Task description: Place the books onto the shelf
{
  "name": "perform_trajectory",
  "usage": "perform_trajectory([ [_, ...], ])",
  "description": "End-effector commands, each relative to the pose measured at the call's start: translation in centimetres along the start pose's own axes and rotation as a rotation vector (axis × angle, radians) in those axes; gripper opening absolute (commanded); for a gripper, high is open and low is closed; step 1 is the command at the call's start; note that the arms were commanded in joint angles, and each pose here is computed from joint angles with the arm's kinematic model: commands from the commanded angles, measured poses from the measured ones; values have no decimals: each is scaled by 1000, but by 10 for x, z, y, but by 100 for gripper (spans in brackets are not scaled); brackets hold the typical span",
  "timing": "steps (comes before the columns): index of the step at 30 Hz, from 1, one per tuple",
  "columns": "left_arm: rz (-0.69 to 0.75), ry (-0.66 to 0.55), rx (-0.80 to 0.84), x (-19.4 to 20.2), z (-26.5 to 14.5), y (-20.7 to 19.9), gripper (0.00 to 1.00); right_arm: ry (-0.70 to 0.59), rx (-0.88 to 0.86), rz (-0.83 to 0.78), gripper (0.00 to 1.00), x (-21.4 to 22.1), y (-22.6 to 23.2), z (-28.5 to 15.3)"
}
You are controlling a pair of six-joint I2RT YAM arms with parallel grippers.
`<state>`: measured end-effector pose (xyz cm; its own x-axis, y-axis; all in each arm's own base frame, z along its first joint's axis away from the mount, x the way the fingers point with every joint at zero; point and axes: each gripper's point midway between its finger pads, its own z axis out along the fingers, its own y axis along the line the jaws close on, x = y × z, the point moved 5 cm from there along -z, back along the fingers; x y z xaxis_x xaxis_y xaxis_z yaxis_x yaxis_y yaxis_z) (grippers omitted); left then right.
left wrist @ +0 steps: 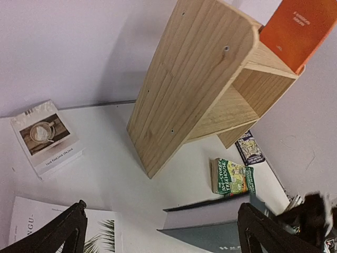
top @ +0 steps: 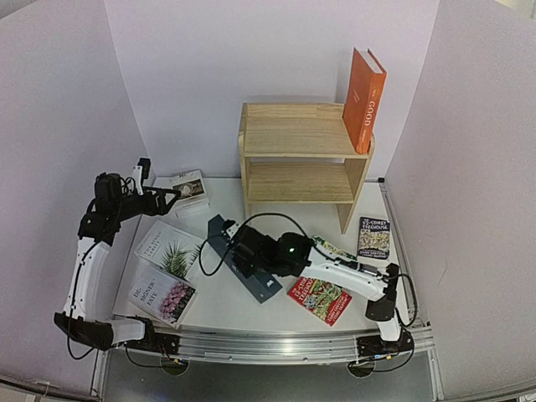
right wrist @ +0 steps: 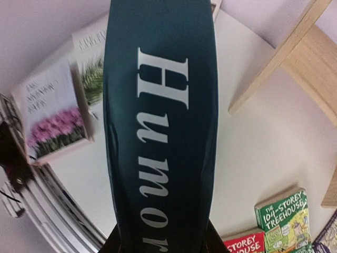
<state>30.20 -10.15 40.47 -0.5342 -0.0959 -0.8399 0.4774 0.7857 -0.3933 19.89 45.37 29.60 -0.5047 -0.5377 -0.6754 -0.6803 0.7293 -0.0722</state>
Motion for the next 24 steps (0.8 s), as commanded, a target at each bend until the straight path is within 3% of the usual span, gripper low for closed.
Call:
perform_trajectory([
  [1,131,-198,-23,-12,-29,-13,100,-373,-274,91,1,-89,-27,-103],
  [4,172,-265,-14,-10,-40,-19,100,-592,-313,67,1,-127,-44,-160],
  [8,191,-268,-32,-5,-42,-17,100,-901,-285,71,1,-165,-76,-232],
  [13,201,-276,-42,-5,-38,-13,100,-1283,-103,42,2,-193,-115,-301],
  [19,205,-270,-59,-6,-29,-6,100,-1441,403,-54,5,-216,-174,-311],
  [24,198,-269,-69,-4,-22,0,100,-1455,625,-47,5,-219,-235,-294],
])
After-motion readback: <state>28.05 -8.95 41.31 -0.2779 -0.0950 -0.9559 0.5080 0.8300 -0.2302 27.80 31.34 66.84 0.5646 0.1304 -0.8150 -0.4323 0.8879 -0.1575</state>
